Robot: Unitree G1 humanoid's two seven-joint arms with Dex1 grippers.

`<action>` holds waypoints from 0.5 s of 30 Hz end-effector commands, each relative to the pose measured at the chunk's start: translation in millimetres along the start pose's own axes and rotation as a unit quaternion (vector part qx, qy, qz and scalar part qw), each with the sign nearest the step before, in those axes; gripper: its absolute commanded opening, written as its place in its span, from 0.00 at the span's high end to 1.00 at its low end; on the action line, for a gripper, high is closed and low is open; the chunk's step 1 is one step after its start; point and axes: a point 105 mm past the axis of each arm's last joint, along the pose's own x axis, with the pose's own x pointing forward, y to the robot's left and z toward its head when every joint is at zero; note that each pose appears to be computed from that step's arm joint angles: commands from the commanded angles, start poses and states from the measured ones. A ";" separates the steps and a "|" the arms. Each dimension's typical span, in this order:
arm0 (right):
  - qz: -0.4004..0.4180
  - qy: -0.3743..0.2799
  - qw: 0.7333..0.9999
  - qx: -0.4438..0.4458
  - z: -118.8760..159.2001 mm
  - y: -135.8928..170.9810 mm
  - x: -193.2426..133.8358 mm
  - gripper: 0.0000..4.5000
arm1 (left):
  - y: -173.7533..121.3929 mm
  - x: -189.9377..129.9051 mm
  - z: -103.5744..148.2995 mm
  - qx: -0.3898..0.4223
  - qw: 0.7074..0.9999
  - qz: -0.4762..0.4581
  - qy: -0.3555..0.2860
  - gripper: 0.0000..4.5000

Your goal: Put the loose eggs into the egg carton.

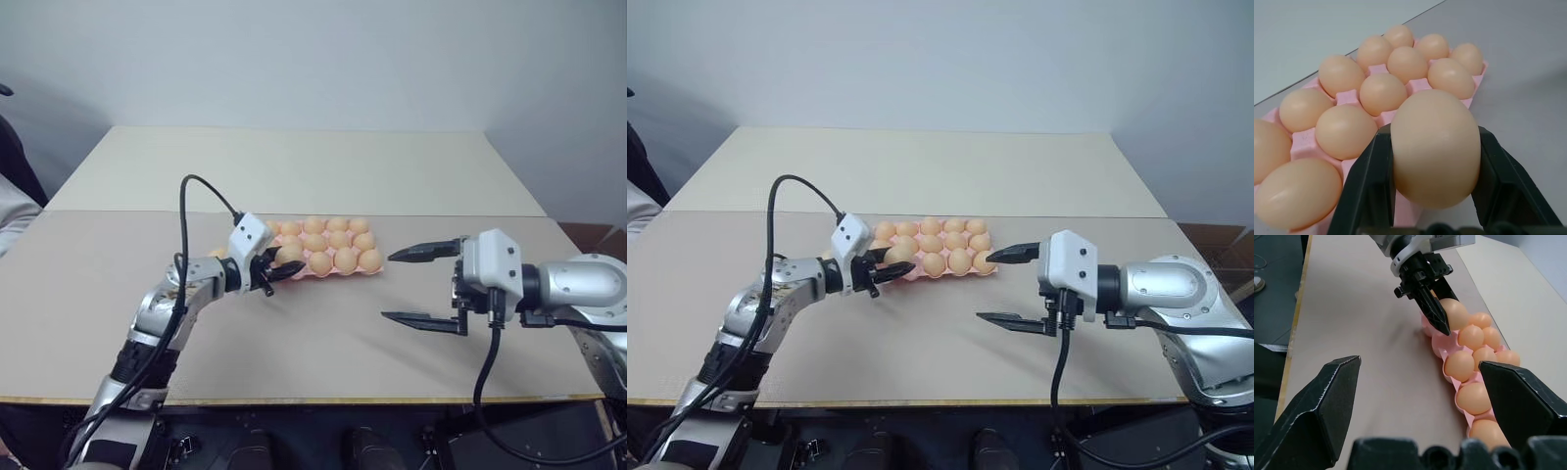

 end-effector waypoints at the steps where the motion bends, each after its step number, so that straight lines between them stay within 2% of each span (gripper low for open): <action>1: -0.013 -0.011 1.000 -0.021 12.3 -2.3 -4.6 0.00 | 0.5 2.2 7.0 0.019 1.000 -0.003 -0.001 0.54; 8: -0.015 -0.012 1.000 -0.022 12.6 -2.9 -4.1 0.00 | 11.5 1.2 9.9 0.024 0.999 0.025 -0.003 0.04; 9: -0.016 -0.012 1.000 -0.022 12.6 -3.1 -4.1 0.00 | 12.4 -0.5 13.4 0.023 0.999 0.026 -0.011 0.01; 15: -0.016 -0.011 1.000 -0.020 11.7 -3.6 -4.2 0.00 | 17.7 -28.7 37.8 0.037 0.997 0.032 -0.057 0.01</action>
